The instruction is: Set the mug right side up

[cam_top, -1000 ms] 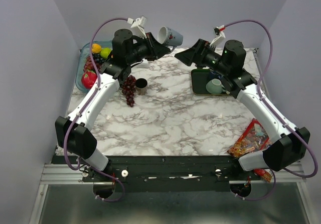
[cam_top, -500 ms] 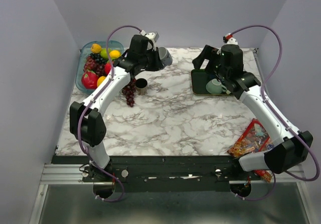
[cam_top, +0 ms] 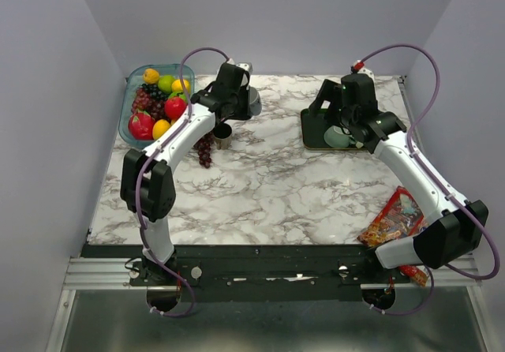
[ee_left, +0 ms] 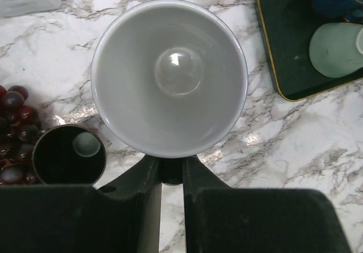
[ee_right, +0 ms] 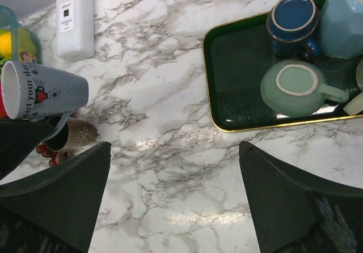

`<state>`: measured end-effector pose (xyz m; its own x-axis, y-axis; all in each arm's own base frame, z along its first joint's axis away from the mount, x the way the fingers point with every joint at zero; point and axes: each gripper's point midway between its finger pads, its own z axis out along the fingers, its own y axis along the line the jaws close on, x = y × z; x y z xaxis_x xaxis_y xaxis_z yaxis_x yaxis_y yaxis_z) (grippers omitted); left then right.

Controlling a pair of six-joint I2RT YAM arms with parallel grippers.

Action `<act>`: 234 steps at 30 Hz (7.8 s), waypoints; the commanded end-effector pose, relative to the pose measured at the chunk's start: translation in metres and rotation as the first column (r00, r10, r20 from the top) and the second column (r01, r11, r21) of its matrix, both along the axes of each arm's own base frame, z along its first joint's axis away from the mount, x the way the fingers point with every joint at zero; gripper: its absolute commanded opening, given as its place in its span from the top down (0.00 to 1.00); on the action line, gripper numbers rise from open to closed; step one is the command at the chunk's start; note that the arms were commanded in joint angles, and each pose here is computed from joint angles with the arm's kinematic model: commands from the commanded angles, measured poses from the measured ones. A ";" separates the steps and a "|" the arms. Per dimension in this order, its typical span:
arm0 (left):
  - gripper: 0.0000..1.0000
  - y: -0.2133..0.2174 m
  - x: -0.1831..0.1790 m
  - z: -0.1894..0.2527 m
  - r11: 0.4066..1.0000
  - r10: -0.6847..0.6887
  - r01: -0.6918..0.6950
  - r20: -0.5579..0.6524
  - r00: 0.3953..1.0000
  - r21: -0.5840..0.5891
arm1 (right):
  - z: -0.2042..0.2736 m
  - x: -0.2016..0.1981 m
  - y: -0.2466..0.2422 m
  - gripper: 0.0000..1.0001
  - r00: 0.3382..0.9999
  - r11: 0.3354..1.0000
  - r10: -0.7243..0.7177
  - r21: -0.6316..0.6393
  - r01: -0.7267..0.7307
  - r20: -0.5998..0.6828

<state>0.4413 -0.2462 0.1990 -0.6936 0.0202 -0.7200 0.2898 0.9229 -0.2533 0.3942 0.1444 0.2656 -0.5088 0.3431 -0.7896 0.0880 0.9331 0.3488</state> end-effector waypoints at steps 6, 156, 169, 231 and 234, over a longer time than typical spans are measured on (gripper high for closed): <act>1.00 0.000 0.017 -0.011 0.999 0.042 -0.042 0.005 0.999 0.034 | -0.002 -0.006 -0.013 0.00 0.998 0.998 -0.052 -0.019 0.052 -0.022; 0.08 0.006 -0.005 0.013 0.991 0.024 -0.051 0.206 0.978 0.126 | -0.194 0.082 -0.093 0.99 0.834 0.816 0.366 -0.287 -0.501 -0.414; 0.01 -0.026 -0.017 0.051 0.996 -0.058 0.074 0.243 0.968 -0.055 | -0.062 0.076 -0.036 0.99 0.841 0.835 0.532 -0.106 -0.540 -0.095; 1.00 -0.147 -0.068 0.308 0.477 -0.153 0.512 0.506 0.849 -0.715 | 0.217 -0.046 0.063 0.99 0.433 0.374 0.535 0.256 -0.892 0.725; 1.00 -0.145 -0.066 0.306 0.491 -0.141 0.504 0.506 0.851 -0.710 | 0.211 -0.044 0.064 0.99 0.444 0.369 0.544 0.272 -0.889 0.712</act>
